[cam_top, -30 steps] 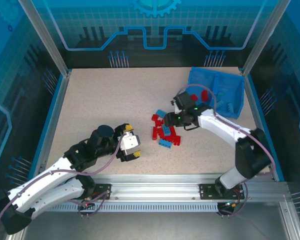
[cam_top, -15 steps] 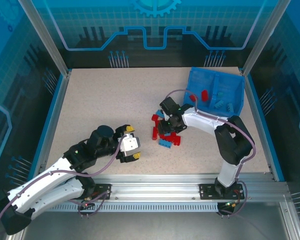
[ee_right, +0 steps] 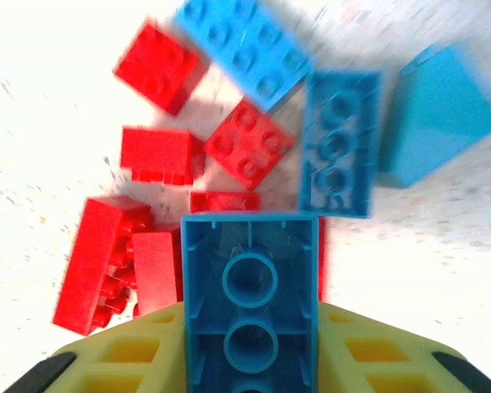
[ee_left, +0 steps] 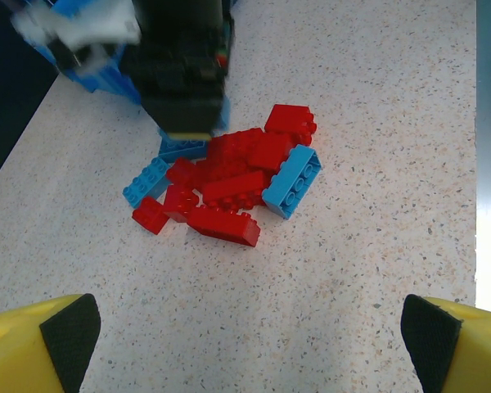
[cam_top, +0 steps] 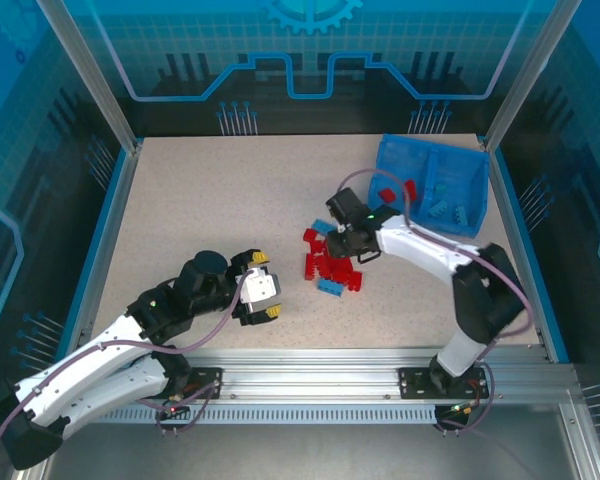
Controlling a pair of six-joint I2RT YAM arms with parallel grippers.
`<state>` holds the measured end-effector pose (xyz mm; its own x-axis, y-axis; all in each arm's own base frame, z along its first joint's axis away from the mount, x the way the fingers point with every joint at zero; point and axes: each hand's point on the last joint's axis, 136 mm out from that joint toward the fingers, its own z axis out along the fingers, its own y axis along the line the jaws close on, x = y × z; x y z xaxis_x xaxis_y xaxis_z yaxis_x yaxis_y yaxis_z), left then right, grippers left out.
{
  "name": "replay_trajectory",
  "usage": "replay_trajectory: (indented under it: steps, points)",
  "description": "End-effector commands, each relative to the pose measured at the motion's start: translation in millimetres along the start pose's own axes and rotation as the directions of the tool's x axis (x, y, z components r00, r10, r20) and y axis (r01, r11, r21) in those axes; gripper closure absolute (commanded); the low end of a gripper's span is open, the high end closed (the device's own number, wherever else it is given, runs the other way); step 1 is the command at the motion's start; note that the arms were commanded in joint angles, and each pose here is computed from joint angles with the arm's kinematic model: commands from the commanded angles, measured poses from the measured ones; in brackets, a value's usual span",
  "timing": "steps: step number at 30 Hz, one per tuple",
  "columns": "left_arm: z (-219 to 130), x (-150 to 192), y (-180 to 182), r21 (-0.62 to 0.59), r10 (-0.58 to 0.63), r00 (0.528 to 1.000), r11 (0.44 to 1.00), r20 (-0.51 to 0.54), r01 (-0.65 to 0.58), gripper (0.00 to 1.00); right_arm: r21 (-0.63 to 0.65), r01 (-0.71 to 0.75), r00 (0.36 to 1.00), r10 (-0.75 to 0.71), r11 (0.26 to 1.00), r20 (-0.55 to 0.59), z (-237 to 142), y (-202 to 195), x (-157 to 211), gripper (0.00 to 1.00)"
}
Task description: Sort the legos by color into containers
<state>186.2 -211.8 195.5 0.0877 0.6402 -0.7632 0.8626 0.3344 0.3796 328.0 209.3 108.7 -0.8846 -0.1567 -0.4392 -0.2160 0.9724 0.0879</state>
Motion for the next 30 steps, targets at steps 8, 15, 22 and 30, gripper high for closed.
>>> replay_trajectory:
  steps: [8, 15, 22, 30]
  points:
    - [-1, 4, 4, -0.025, 0.0, 1.0, 1.0, -0.007, 0.0, 0.01, 0.228, -0.485, 0.813, 0.339, 0.844, 0.474, -102, -211, -76, 0.65]
    - [-1, 3, 17, -0.09, -0.044, 0.999, 0.995, -0.019, 0.042, 0.01, 0.282, -0.677, 0.707, 0.494, 0.68, 0.505, -71, -311, -82, 0.66]
    - [-1, 3, 27, -0.136, -0.066, 0.997, 0.989, -0.035, 0.061, 0.01, 0.313, -0.698, 0.711, 0.572, 0.644, 0.408, -6, -355, -94, 0.63]
    - [-1, 6, 28, -0.145, -0.06, 0.997, 0.988, -0.044, 0.053, 0.01, 0.342, -0.694, 0.72, 0.598, 0.634, 0.352, 19, -364, -104, 0.44]
